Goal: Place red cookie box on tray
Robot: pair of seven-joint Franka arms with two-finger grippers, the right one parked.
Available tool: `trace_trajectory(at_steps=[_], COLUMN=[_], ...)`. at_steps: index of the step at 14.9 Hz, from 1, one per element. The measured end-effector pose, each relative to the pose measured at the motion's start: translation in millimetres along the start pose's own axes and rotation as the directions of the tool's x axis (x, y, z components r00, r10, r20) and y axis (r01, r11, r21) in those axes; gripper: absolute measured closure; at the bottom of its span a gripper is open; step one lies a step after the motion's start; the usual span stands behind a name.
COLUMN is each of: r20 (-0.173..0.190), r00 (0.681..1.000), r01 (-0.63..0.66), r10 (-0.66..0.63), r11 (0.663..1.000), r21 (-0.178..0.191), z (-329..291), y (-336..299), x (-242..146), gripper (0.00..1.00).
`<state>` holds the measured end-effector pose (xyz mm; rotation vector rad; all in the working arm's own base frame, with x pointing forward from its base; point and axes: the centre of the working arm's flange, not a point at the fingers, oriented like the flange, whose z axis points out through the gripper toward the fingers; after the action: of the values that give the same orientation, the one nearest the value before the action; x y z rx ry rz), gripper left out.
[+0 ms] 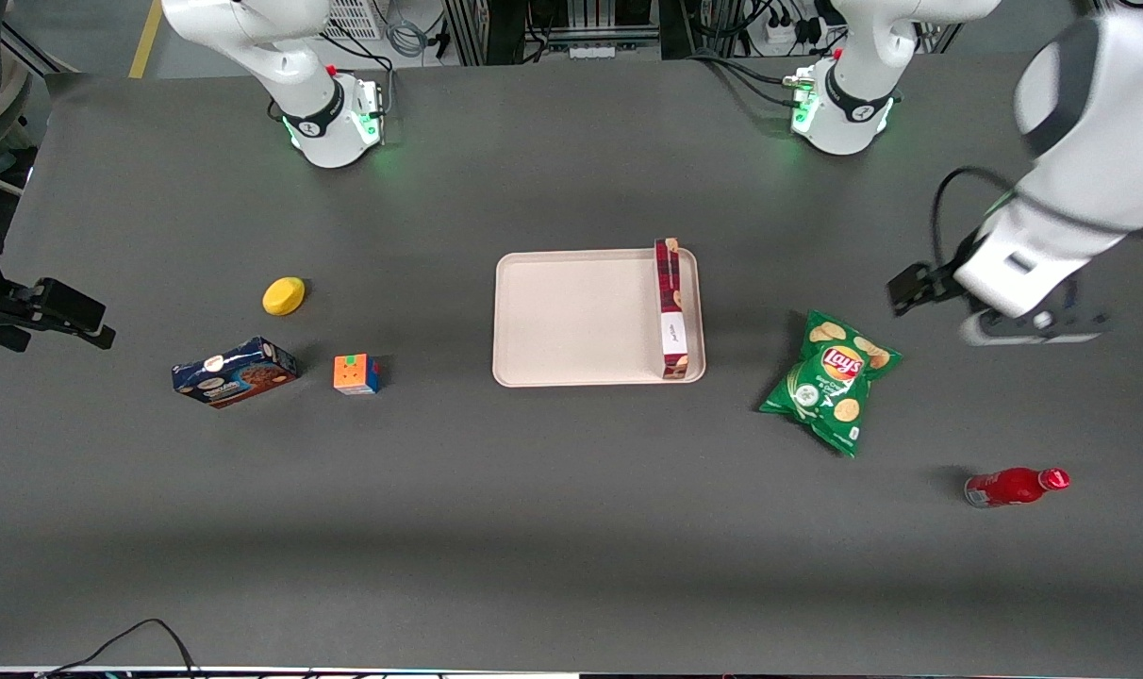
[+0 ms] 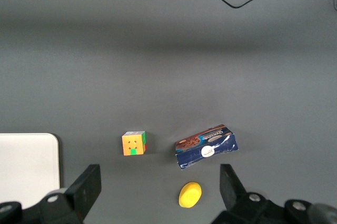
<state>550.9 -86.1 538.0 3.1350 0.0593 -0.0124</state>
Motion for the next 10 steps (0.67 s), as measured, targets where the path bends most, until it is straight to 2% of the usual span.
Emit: trace_trajectory(at_steps=[3,7,10], r20=[-0.030,-0.066,-0.075], r00=[0.999,0.997,0.996], r01=[-0.036,-0.048,-0.050], r10=[0.036,0.047,0.052], r11=[0.999,0.999,0.999], r21=[-0.004,-0.008,0.020], z=[-62.3,-97.5,-101.6], y=[-25.8,-46.4,-49.3], x=[-17.1,-37.3,-39.5], gripper=[0.00,0.01,0.01])
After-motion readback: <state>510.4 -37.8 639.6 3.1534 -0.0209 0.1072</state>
